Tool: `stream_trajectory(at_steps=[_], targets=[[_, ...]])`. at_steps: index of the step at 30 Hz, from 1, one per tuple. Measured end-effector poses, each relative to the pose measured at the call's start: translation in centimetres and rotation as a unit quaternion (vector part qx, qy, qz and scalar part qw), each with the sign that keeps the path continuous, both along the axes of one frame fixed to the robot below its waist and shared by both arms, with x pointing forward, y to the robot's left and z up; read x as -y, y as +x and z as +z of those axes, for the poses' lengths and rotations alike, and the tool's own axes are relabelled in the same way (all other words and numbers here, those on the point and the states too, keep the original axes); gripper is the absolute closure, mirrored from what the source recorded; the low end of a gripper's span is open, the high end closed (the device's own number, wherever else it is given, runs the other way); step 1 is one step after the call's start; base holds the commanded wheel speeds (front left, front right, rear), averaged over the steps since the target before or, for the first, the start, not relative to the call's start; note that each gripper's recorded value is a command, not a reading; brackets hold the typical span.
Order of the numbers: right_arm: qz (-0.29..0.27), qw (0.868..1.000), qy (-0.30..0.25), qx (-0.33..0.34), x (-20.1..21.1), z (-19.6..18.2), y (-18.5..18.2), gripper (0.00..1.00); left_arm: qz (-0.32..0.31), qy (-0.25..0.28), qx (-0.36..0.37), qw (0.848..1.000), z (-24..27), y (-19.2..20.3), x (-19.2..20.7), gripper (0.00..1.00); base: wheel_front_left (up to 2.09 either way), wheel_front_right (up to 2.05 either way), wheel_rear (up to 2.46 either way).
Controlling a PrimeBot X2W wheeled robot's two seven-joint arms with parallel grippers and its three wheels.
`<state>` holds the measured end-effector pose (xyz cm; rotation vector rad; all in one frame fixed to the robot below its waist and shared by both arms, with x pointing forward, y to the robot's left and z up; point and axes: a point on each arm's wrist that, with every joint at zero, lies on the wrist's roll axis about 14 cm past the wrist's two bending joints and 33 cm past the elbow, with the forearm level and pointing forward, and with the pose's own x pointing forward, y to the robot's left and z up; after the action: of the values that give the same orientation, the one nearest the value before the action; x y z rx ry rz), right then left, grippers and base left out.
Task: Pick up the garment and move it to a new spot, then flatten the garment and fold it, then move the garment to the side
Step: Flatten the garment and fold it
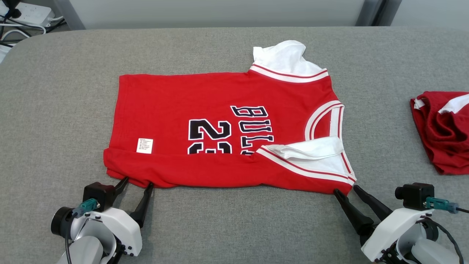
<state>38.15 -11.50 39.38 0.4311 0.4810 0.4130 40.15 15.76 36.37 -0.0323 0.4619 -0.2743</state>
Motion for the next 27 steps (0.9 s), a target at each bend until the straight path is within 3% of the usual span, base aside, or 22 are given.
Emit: stream_trajectory(at_steps=[17, 19, 20, 21, 22, 23, 27], targets=[[0.003, 1.0, -0.004, -0.016, -0.1, -1.0, -0.6, 0.0, -0.05, 0.004, -0.007, 0.999, -0.4, 0.2, 2.0, 0.0, 0.0, 0.0, 0.0], [0.004, 1.0, -0.004, -0.017, -0.1, -1.1, -0.7, 0.0, -0.05, 0.007, -0.012, 0.999, -0.6, 0.1, 1.9, 0.19, 0.0, 0.0, 0.0], [0.004, 1.0, -0.003, -0.017, -0.2, -1.1, -0.7, 0.0, -0.05, 0.007, -0.014, 0.999, -0.7, 0.1, 1.8, 0.51, 0.0, 0.0, 0.0], [0.003, 1.0, -0.002, -0.016, -0.2, -1.1, -0.7, 0.0, -0.049, 0.007, -0.015, 0.999, -0.8, 0.1, 1.8, 0.64, 0.0, 0.0, 0.0], [0.002, 1.0, 0.001, -0.016, -0.3, -1.1, -0.6, 0.0, -0.05, 0.008, -0.015, 0.999, -0.8, 0.1, 1.7, 0.93, 0.0, 0.0, 0.0], [0.001, 1.0, 0.004, -0.018, -0.3, -1.1, -0.6, 0.0, -0.051, 0.008, -0.014, 0.999, -0.8, 0.2, 1.8, 1.0, 0.0, 0.0, 0.0], [0.001, 1.0, 0.004, -0.017, -0.4, -1.1, -0.6, 0.0, -0.054, 0.009, -0.013, 0.998, -0.7, 0.4, 1.9, 1.0, 0.0, 0.0, 0.0]])
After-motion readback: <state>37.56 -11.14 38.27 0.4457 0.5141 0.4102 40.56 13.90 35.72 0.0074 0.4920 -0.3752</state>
